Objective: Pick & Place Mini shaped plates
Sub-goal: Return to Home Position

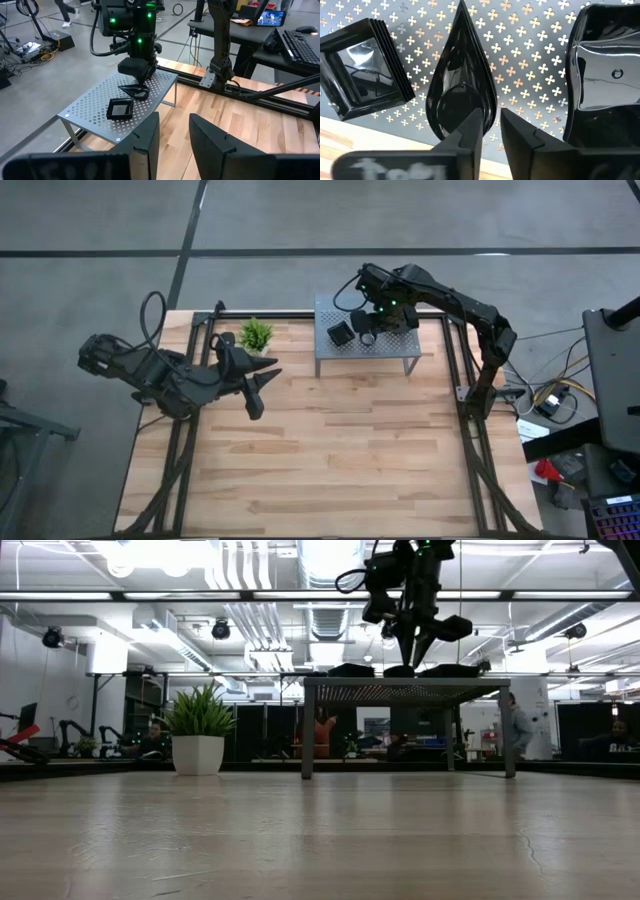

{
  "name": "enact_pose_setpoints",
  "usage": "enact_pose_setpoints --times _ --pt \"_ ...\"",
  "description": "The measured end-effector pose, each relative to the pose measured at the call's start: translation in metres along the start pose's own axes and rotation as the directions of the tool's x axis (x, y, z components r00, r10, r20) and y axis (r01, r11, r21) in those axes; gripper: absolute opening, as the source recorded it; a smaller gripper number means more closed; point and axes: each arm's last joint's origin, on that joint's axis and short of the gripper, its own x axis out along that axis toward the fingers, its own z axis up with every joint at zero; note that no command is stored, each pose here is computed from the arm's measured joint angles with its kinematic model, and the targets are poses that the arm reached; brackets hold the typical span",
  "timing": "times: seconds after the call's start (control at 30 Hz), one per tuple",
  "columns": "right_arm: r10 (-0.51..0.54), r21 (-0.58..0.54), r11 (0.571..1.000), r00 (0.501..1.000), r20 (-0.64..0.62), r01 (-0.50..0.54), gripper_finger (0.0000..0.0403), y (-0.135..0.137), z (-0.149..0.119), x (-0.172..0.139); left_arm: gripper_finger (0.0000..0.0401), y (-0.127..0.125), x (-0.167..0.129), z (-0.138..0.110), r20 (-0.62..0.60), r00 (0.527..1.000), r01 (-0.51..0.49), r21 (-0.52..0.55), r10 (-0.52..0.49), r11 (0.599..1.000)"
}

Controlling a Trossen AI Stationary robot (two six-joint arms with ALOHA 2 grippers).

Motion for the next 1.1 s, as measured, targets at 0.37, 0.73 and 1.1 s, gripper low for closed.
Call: enact_pose_setpoints --times 0.37,0.73,1.1 --pt "0.102 -0.089 0.991 0.994 -0.030 -0.104 0.0112 0.013 -0.014 -0.018 0.0099 0.001 0.000 -0.002 -0.018 1.000 0.003 0.028 -0.002 1.000" --pt "0.210 -0.363 0.916 0.975 0.067 -0.172 0.0012 0.055 -0.055 -0.030 0.0010 0.009 0.007 -0.016 -0.091 0.995 0.042 0.041 -0.038 0.998" --pt "0.499 -0.672 0.694 0.846 0.189 -0.259 0.0008 0.111 -0.104 -0.040 0.0000 0.018 0.030 -0.058 -0.061 0.981 0.180 -0.042 -0.182 0.983"
